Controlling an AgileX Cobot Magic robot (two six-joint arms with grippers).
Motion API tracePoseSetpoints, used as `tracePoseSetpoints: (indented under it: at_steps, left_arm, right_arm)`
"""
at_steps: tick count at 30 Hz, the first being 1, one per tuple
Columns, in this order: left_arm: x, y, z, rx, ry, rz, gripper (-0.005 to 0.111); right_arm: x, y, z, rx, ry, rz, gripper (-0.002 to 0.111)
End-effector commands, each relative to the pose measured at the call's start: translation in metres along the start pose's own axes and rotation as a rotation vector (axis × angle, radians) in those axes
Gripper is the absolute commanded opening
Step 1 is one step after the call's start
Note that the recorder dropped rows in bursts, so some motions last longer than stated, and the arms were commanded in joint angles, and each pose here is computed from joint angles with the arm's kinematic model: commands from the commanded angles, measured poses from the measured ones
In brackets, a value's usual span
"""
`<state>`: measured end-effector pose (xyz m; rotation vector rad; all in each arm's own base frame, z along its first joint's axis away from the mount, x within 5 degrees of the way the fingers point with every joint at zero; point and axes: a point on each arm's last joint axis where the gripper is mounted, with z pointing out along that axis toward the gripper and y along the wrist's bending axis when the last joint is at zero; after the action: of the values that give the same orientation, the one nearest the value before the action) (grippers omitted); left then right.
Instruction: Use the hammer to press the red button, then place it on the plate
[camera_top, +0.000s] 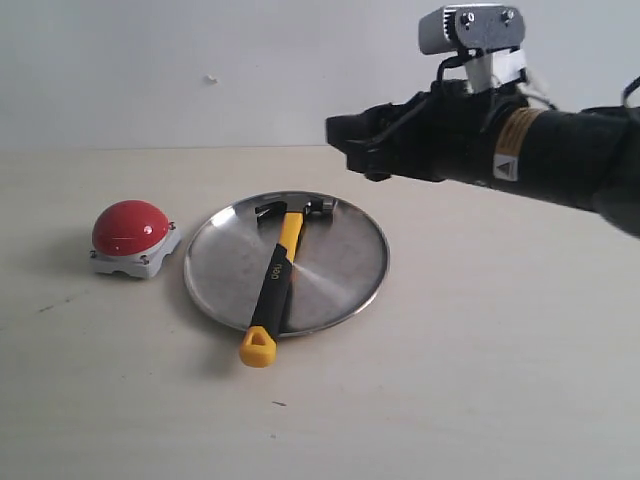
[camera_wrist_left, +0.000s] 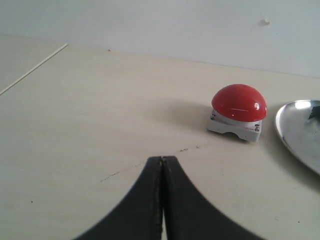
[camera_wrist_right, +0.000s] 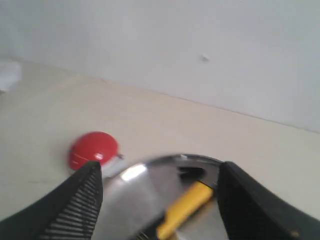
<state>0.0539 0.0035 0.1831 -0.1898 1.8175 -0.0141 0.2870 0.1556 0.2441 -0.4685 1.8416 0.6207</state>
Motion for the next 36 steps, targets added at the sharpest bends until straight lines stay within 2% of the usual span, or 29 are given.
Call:
tracePoseSetpoints:
  at_steps: [1, 3, 8, 12, 19, 25, 29, 32, 36]
  left_arm:
    - [0.0, 0.0, 0.0, -0.003, -0.006, 0.006, 0.0]
    - [0.0, 0.0, 0.0, -0.003, -0.006, 0.006, 0.0]
    - [0.0, 0.0, 0.0, -0.003, -0.006, 0.006, 0.0]
    - [0.0, 0.0, 0.0, -0.003, -0.006, 0.006, 0.0]
    - [0.0, 0.0, 0.0, -0.003, -0.006, 0.006, 0.0]
    - [0.0, 0.0, 0.0, -0.003, -0.006, 0.006, 0.0]
    - [0.001, 0.0, 0.0, -0.002, 0.0, 0.006, 0.0]
    - [0.002, 0.0, 0.0, -0.002, 0.012, 0.006, 0.0]
    - [0.002, 0.0, 0.0, -0.002, 0.012, 0.006, 0.0]
  right_arm:
    - [-0.022, -0.014, -0.053, 0.305, 0.158, -0.094, 0.063]
    - [-0.033, -0.014, -0.08, 0.374, 0.141, -0.091, 0.063]
    - [-0.049, -0.004, -0.16, 0.458, -0.056, -0.023, 0.063]
    - [-0.038, 0.004, -0.218, 0.501, -0.25, 0.118, 0.063]
    - [-0.011, 0.017, -0.283, 0.647, -0.472, 0.125, 0.063]
    - [0.005, 0.019, -0.303, 0.768, -0.427, 0.13, 0.063]
    - [0.014, 0.015, -0.298, 0.781, -0.388, 0.113, 0.063]
    - [0.031, 0.013, -0.287, 0.75, -0.306, 0.05, 0.063]
    - [0.051, 0.016, -0.27, 0.626, -0.322, -0.038, 0.063]
